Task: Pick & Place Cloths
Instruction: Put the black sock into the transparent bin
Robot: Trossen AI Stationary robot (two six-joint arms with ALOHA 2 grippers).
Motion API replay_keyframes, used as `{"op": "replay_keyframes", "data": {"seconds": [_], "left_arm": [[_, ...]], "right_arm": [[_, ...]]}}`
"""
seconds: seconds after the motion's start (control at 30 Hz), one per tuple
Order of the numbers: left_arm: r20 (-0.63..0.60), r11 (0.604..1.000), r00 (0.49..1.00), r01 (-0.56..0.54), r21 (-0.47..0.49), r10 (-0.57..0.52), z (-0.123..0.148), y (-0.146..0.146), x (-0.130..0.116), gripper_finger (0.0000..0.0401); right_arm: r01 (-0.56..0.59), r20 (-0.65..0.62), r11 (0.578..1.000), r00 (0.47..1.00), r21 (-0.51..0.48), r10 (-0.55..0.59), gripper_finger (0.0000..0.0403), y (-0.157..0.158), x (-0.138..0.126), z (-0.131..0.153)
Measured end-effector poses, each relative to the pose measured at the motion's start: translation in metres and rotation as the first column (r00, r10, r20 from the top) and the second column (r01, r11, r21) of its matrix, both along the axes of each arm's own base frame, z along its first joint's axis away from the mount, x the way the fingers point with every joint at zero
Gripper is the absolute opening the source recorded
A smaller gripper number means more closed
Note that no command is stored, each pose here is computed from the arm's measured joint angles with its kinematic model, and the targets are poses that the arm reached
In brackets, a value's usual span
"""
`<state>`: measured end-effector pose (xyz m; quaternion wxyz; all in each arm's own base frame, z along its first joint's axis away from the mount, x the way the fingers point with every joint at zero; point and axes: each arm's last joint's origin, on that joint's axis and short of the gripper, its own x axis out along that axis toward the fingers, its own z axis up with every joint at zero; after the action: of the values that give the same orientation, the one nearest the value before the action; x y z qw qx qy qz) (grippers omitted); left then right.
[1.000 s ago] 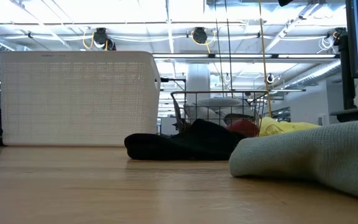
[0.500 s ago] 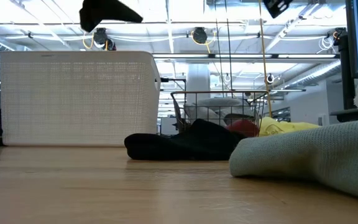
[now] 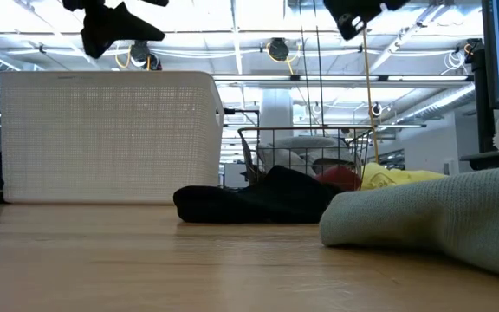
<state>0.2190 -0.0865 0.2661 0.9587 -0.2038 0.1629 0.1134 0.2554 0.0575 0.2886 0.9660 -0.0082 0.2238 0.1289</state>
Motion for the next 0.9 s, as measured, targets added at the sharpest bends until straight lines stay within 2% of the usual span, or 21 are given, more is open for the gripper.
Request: {"op": "replay_keyframes", "data": {"seconds": [0.27,0.47,0.67,0.77,0.9], "left_arm": [[0.033,1.000,0.999,-0.003,-0.020,0.004,0.001,0.004,-0.007,0.0227],[0.045,1.000,0.999,0.001,-0.025,0.000,0.002,0.003,-0.007,0.0227],[0.056,1.000,0.998,0.002,-0.029,0.000,0.003,0.003,-0.007,0.0227],[0.063,0.999,0.998,0.003,-0.032,-0.001,0.004,0.003,-0.007,0.0227],[0.067,0.999,0.998,0.004,-0.034,-0.001,0.004,0.003,-0.007,0.0227]], "right_arm": [[0.007,-0.102,1.000,0.995,-0.030,-0.010,0.0004,0.000,0.019,-0.027],[-0.052,-0.150,0.992,0.988,-0.118,0.034,0.0004,0.003,0.029,-0.045],[-0.052,-0.222,0.989,0.975,-0.139,0.020,0.0007,0.001,0.039,-0.066],[-0.057,-0.241,0.988,0.970,-0.143,0.022,0.0026,0.001,0.042,-0.072],[-0.063,-0.263,0.987,0.965,-0.145,0.022,0.0076,0.001,0.044,-0.078]]}}
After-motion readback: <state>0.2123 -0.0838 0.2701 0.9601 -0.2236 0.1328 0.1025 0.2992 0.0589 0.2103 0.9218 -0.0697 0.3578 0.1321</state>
